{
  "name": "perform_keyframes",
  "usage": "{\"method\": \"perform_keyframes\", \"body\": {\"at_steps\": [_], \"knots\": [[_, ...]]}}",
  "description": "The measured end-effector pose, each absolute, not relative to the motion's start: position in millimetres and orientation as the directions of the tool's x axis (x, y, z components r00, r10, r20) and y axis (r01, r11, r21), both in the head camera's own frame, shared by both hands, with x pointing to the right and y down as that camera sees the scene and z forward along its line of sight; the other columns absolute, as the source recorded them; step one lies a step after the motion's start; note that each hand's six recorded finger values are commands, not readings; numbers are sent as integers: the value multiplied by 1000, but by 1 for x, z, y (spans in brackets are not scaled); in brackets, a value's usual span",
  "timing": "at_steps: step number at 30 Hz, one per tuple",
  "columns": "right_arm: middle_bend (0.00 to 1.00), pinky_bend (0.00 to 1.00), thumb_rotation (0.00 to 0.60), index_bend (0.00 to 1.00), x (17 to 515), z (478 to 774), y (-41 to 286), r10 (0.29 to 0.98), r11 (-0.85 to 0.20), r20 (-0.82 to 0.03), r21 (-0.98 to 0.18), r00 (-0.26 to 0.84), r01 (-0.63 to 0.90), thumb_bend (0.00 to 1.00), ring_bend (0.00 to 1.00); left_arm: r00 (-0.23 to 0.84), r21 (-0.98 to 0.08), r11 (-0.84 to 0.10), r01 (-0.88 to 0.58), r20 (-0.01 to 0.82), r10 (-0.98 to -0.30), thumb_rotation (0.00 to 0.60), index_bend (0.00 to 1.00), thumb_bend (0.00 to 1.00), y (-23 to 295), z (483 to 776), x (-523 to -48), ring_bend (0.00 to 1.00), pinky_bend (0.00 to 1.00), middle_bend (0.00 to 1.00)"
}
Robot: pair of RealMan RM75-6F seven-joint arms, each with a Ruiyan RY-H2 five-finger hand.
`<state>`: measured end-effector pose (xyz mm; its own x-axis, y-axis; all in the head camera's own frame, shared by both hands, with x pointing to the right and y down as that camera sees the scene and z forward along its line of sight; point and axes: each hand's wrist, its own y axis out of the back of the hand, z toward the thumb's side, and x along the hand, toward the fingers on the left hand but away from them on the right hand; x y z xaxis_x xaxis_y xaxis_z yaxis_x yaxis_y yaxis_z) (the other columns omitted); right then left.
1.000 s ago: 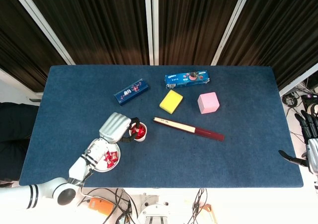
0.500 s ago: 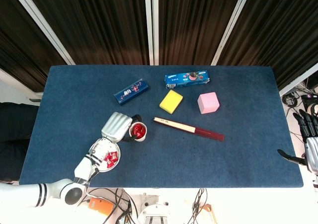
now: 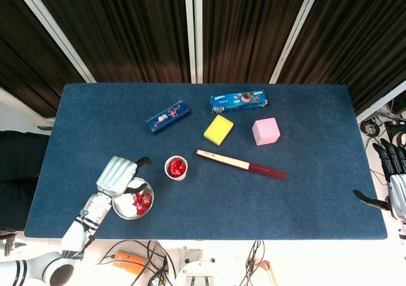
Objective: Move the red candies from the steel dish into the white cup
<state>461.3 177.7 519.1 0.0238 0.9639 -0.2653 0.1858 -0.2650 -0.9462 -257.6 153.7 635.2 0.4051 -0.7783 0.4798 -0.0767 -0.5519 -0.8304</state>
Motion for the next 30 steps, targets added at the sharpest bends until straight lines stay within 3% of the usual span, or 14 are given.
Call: {"method": "perform_keyframes", "body": {"at_steps": [11, 30], "knots": [[6, 17, 600, 0, 456, 519, 177, 962, -271, -269, -945, 37, 183, 120, 0, 402, -780, -621, 82, 596, -695, 600, 395, 201, 195, 675, -282, 874, 898, 932], [6, 17, 600, 0, 455, 517, 179, 962, -270, -270, -947, 24, 175, 119, 0, 420, -737, -649, 190, 658, -625, 600, 434, 230, 206, 701, -288, 874, 898, 932]]}}
